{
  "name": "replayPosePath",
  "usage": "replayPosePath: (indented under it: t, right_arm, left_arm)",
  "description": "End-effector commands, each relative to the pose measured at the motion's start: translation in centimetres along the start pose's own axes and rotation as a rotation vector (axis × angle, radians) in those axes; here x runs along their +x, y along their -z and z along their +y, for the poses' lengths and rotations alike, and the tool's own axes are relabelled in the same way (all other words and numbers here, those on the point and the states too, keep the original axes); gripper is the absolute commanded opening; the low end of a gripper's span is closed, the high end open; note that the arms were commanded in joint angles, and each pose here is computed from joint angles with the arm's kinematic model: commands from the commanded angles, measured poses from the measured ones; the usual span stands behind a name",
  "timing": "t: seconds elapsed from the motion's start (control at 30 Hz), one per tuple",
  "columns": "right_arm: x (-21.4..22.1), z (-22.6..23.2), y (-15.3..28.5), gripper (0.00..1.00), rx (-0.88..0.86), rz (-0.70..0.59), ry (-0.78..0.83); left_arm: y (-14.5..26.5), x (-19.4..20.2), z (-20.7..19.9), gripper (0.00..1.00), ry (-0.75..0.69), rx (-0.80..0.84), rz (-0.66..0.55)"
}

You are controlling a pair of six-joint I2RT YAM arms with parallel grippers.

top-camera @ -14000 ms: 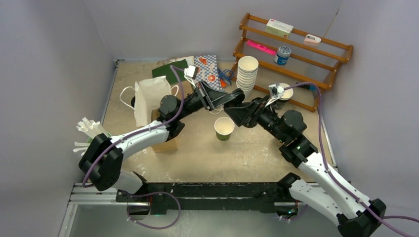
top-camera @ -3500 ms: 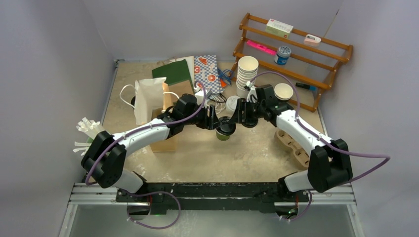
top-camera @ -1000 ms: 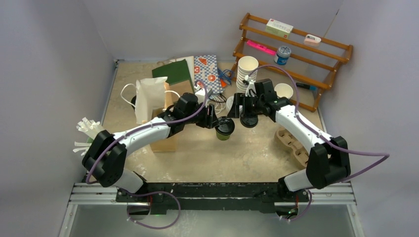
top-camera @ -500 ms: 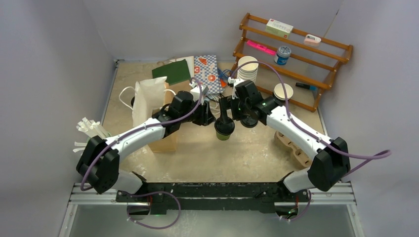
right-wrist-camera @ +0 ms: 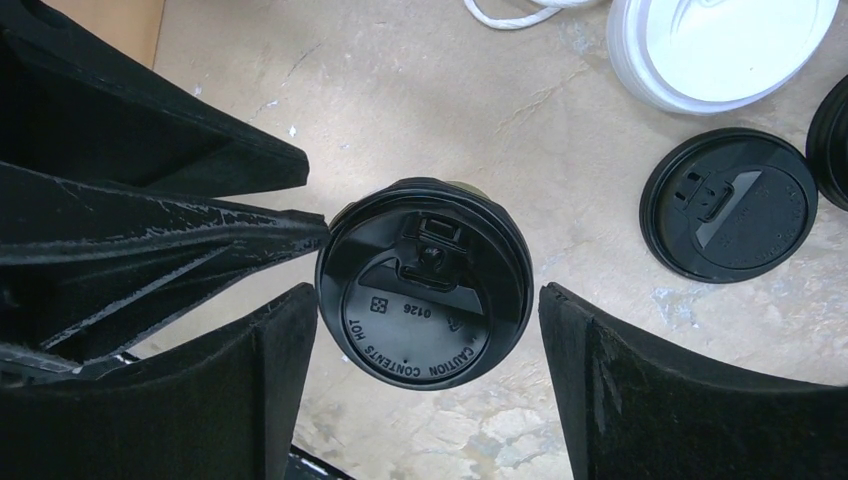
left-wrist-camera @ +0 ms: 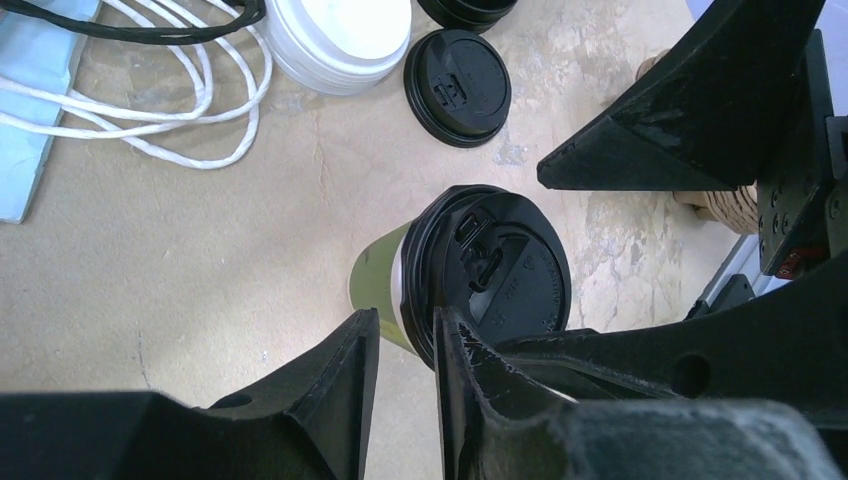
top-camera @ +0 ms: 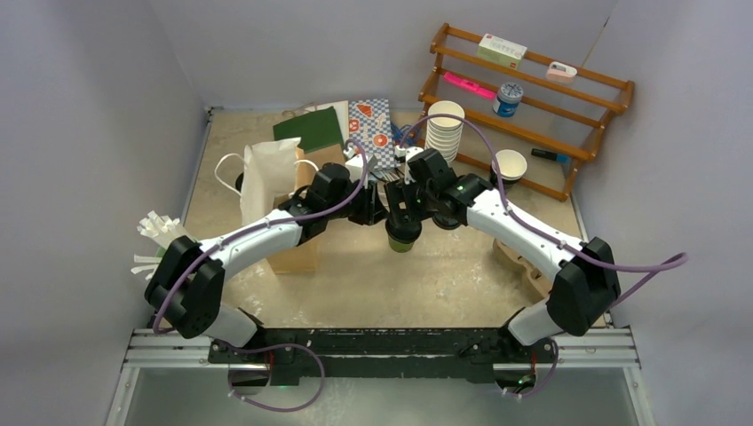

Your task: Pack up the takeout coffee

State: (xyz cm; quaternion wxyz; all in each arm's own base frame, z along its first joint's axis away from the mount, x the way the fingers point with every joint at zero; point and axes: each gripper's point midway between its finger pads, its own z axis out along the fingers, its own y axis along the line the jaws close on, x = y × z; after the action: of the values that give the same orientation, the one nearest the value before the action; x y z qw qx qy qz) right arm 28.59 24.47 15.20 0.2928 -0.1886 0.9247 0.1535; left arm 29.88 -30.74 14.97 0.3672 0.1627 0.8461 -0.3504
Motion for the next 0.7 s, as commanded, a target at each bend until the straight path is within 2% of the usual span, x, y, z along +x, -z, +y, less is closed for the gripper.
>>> replayPosePath:
  t: [0.0,0.37,0.67]
  right_arm:
    - [-0.5,0.3,0.3,0.84,0.009,-0.007,0.016]
    - [0.1,0.7,-0.3,0.85,0.025,0.019,0.048]
    - [0.3,0.7,-0.6,0.82,0.047,0.035,0.063]
  left_arm:
    - [-0.1,-1.5,-0.3,0.28,-0.008,0.021,-0.044]
    - [-0.7,-0.8,0.1,0.27,0.001,0.022,-0.022]
    - [-0.9,-0.5,0.2,0.28,0.004,0.024,-0.01]
